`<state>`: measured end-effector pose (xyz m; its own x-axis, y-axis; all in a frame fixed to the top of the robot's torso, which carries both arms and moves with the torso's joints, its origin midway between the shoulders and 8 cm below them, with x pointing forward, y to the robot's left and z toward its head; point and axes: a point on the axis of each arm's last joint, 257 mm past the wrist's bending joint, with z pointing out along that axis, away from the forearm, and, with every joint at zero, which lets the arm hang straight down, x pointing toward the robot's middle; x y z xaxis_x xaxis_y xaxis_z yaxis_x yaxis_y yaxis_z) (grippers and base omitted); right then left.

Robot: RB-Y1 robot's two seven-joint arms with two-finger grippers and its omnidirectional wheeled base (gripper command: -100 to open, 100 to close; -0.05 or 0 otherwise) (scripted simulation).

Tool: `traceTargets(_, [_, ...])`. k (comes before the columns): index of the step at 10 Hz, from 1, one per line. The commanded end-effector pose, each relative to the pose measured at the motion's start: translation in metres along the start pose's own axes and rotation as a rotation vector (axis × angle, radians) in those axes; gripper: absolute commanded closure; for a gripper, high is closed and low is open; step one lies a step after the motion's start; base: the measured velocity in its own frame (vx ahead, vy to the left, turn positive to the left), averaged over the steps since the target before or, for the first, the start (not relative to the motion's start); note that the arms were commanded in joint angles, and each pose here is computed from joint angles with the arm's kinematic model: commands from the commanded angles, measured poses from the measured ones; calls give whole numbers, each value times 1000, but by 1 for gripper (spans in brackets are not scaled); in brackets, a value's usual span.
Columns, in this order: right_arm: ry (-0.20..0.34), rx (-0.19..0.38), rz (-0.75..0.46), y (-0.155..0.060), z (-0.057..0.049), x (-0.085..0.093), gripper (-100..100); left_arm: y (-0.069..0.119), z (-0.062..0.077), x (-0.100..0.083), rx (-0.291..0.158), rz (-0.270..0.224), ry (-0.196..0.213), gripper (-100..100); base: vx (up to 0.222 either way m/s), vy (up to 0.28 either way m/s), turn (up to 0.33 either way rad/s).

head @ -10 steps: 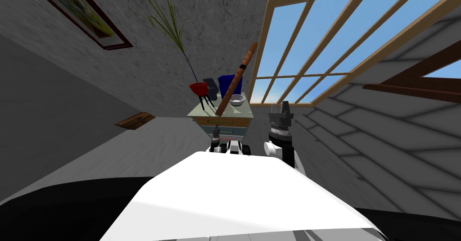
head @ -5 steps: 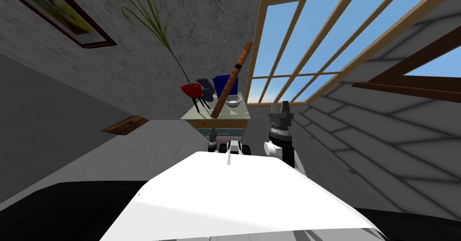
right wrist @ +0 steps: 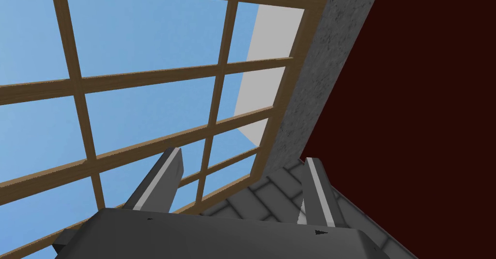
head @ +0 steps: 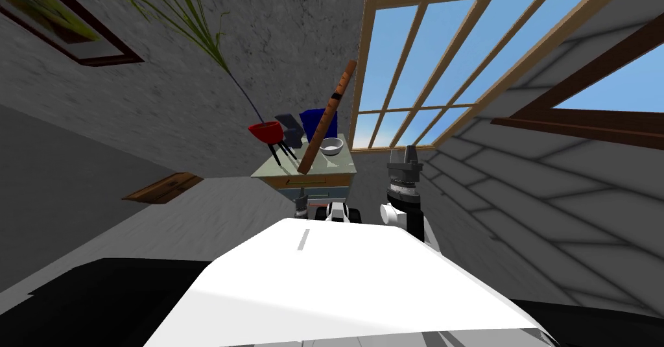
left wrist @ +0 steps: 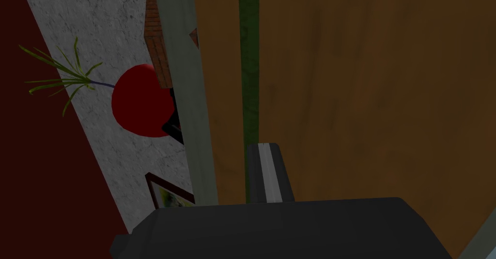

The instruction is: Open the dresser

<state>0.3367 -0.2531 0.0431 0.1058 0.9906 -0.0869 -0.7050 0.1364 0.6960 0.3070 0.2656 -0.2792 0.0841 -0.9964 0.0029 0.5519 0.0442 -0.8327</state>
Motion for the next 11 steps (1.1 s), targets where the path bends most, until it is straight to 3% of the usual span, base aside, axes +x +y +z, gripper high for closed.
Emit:
traceTargets(1, [0,0,0,0,0,0,0,-9,-17,-15,-2,17,-12,100,41,-31,-48])
traceTargets(2, [0,0,0,0,0,0,0,-15,-29,-24,-6,27,-15,100,42,-34,-68])
traceTargets(3, [0,0,0,0,0,0,0,-12,-22,-20,-6,23,-13,100,21,-15,-14])
traceTargets(4, [0,0,0,0,0,0,0,-14,-20,-32,-4,46,15,-100,0,0,0])
traceTargets(7, [0,0,0,0,0,0,0,-15,-10,-46,-1,72,49,-100,-19,18,6])
traceTargets(11, [0,0,0,0,0,0,0,-9,9,-46,-3,48,30,-100,-38,37,13])
